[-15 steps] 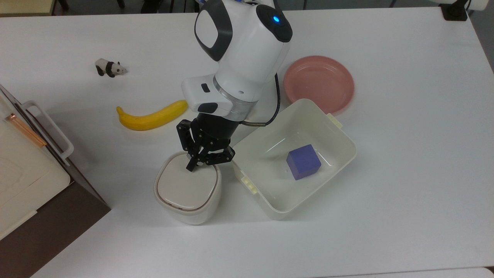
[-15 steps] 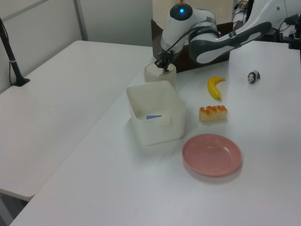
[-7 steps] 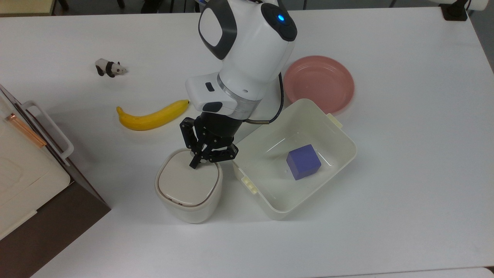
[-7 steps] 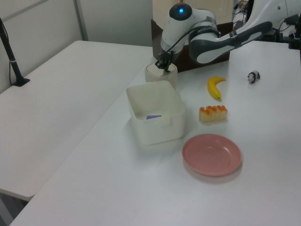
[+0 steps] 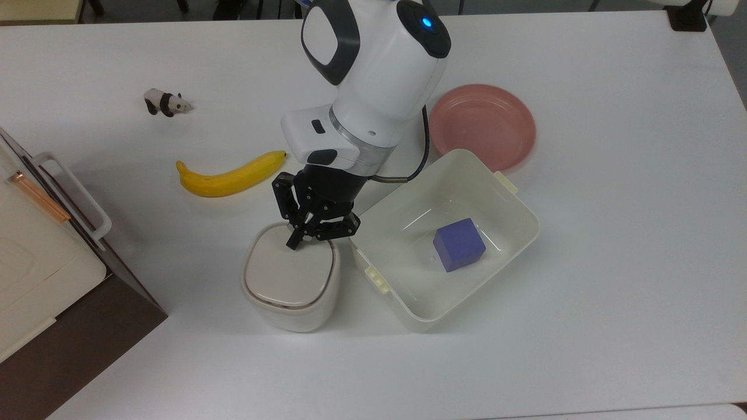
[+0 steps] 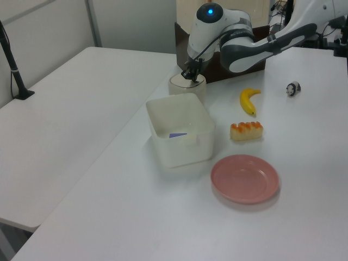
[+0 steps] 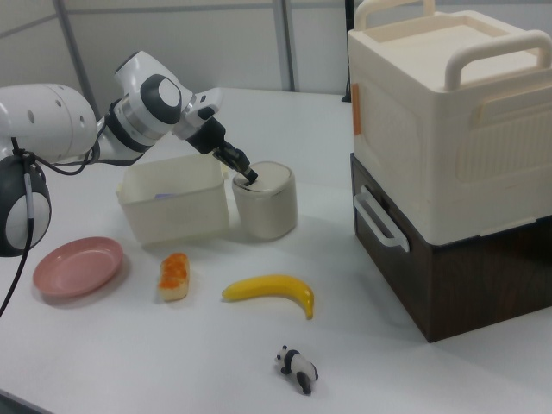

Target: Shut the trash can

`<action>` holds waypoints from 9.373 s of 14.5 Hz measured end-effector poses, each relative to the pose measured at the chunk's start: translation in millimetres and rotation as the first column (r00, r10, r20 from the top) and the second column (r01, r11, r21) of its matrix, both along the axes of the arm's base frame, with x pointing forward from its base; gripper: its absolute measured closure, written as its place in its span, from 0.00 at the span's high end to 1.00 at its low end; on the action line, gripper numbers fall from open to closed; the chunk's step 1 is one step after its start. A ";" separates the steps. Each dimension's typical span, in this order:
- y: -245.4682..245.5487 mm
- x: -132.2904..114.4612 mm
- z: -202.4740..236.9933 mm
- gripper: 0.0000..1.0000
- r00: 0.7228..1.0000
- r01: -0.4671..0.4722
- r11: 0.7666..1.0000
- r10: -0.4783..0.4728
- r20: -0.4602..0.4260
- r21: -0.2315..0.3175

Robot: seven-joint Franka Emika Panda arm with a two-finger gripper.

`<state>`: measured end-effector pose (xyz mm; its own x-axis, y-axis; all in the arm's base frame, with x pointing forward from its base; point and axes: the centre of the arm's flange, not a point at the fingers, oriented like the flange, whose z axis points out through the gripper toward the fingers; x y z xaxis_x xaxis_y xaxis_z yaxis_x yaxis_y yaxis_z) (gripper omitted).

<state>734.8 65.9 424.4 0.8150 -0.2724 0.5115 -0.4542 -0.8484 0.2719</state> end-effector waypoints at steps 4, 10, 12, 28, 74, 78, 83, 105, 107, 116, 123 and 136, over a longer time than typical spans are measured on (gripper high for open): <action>0.0 -0.5 -1.4 0.01 1.000 -0.006 1.000 0.006 -0.006 -0.003; -8.7 0.2 -0.4 0.01 1.000 0.021 1.000 -0.021 0.004 0.004; -8.5 -0.6 -2.9 0.01 1.000 0.021 1.000 -0.021 -0.001 0.003; -25.5 -1.8 9.6 0.02 0.999 0.053 0.998 -0.053 0.011 0.029; -0.7 -17.7 -2.7 0.01 0.999 -0.003 1.000 0.003 -0.036 0.003; 0.9 -18.6 -4.7 0.01 0.999 -0.014 1.000 0.014 -0.038 -0.015; -2.1 -16.4 2.0 0.01 1.000 -0.009 1.000 0.008 -0.023 -0.015; -76.0 -87.3 181.9 0.08 0.905 -0.213 0.847 0.359 -0.228 0.487; -75.0 -90.8 185.4 0.16 0.897 -0.213 0.836 0.373 -0.238 0.505; -74.1 -95.3 186.4 1.00 0.855 -0.269 0.814 0.448 -0.262 0.514; -83.8 -94.6 185.0 1.00 0.854 -0.271 0.858 0.423 -0.301 0.436; -65.9 -111.7 194.9 1.00 0.825 -0.271 0.868 0.432 -0.364 0.416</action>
